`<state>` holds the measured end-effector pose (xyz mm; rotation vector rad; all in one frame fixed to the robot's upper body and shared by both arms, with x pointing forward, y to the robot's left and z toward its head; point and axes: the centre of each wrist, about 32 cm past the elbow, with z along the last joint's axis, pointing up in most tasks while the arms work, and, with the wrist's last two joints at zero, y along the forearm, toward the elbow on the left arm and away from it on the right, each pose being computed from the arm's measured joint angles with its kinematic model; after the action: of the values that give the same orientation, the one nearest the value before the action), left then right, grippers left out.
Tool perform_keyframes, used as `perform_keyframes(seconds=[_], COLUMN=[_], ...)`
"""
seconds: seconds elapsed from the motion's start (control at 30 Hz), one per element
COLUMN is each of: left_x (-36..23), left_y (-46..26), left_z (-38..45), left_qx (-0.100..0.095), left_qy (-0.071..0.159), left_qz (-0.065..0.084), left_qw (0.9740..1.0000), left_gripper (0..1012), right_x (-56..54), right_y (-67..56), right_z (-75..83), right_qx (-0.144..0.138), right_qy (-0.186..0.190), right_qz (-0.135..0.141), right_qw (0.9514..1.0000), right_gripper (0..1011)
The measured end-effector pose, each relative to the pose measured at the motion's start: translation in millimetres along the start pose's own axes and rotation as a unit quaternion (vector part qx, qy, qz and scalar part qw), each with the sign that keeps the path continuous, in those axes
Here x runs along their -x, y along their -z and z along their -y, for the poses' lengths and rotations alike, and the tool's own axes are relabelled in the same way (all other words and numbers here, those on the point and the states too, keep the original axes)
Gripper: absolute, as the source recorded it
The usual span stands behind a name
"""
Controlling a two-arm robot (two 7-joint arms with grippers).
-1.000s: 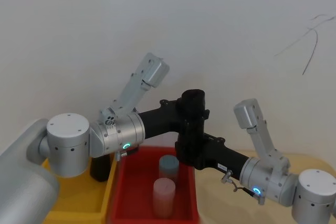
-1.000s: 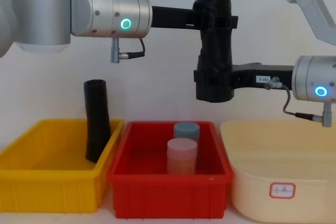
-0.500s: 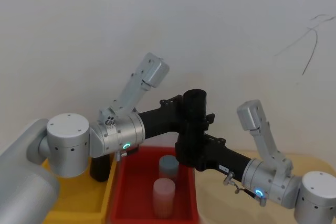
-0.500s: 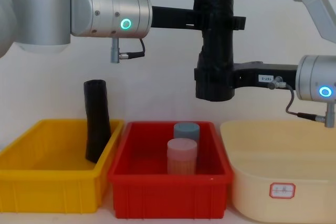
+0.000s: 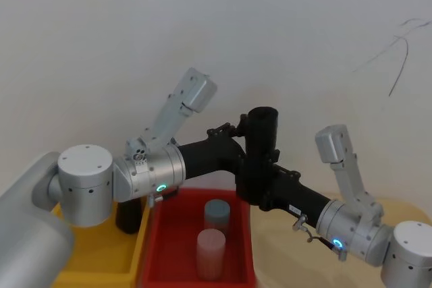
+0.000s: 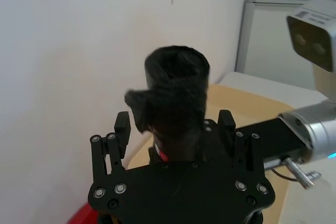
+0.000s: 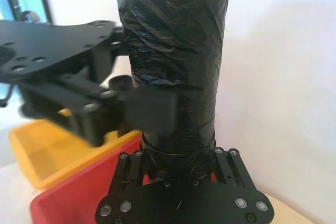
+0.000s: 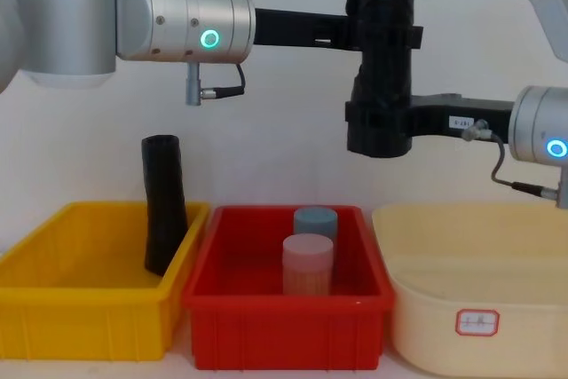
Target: Pick up the garbage bag with the one hand and transfer it to the other hand.
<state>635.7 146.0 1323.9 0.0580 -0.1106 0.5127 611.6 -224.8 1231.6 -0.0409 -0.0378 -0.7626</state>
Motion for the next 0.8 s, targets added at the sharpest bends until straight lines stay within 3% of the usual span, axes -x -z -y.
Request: perform_keyframes(seconds=[0.4, 0.63, 0.8], left_x=[-8.9, -13.7, -16.6], left_y=[-1.1, -1.2, 1.2], left_z=[-7.8, -13.0, -18.4], left_qx=[0.010, 0.015, 0.017], left_qy=[0.027, 0.021, 0.002], left_qz=[-0.009, -0.012, -0.013], left_qw=[0.9996, 0.9996, 0.9998], left_gripper=[1002, 1002, 1002], right_x=[-8.2, -13.2, -13.4], right_y=[-1.6, 0.7, 3.3], right_z=[6.2, 17.2, 30.2], right_qx=[-0.009, -0.005, 0.001], right_qy=[0.051, 0.076, 0.092], right_qz=[0.000, 0.003, 0.007], right_qw=[0.9987, 0.9971, 0.9957], right_gripper=[557, 557, 557])
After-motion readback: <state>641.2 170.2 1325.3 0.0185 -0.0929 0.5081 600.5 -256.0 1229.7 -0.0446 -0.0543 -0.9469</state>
